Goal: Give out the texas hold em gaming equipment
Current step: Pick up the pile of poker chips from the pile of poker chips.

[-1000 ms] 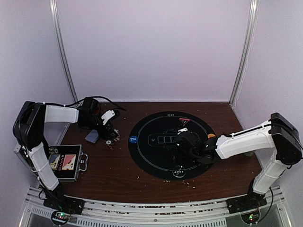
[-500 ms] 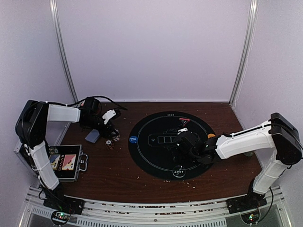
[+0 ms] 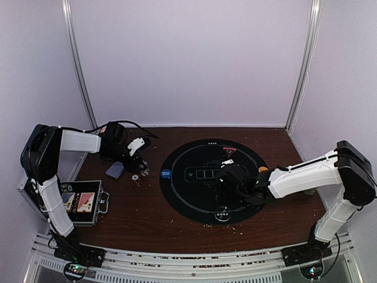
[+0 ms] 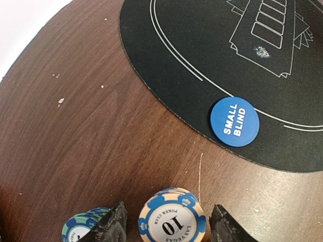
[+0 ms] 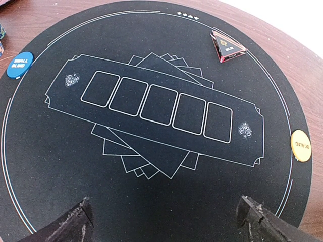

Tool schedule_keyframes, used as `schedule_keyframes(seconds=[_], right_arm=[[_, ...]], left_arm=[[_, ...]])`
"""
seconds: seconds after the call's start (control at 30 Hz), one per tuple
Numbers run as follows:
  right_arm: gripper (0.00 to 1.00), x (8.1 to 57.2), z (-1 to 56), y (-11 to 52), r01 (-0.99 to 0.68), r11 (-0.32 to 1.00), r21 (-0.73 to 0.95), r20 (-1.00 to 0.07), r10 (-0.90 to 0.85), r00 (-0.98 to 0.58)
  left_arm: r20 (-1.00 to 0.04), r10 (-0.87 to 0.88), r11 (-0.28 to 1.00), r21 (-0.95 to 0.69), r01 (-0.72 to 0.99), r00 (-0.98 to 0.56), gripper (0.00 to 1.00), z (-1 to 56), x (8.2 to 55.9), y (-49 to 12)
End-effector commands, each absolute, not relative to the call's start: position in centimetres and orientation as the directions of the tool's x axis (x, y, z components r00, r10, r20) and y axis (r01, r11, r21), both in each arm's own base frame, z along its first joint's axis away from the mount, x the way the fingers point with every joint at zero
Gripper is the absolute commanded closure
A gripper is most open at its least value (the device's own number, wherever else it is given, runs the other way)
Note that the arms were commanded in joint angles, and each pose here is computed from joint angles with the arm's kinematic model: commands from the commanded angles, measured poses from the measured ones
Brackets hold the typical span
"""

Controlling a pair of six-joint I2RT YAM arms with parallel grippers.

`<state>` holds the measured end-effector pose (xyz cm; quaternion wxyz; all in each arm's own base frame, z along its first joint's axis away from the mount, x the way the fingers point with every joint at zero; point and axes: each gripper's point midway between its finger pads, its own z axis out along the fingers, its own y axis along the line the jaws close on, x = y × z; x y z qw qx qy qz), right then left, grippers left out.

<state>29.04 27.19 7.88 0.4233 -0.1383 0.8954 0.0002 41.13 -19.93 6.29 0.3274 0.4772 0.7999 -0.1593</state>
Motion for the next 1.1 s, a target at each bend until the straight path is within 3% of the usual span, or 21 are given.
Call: schedule_keyframes(seconds=[0.0,0.67,1.07], right_arm=[[0.0,29.05,8.44,26.91,-0.225,0.967,-0.117,-0.775,-0.231,-0.588],[0.0,29.08,8.53,26.77,-0.22,0.968,-0.119,-0.777,-0.228,-0.586],[0.0,29.06,8.68,26.78,-0.218,0.969,-0.115,-0.78,-0.224,-0.584]], left_arm=[[-0.681,0.658,0.499,0.075,0.864,-0.321,0.41,6.63,42.18,-20.0],[-0.669,0.667,0.484,0.055,0.873,-0.327,0.47,6.1,41.85,-20.1],[-0.67,0.666,0.48,0.049,0.876,-0.327,0.62,6.16,41.79,-20.23]])
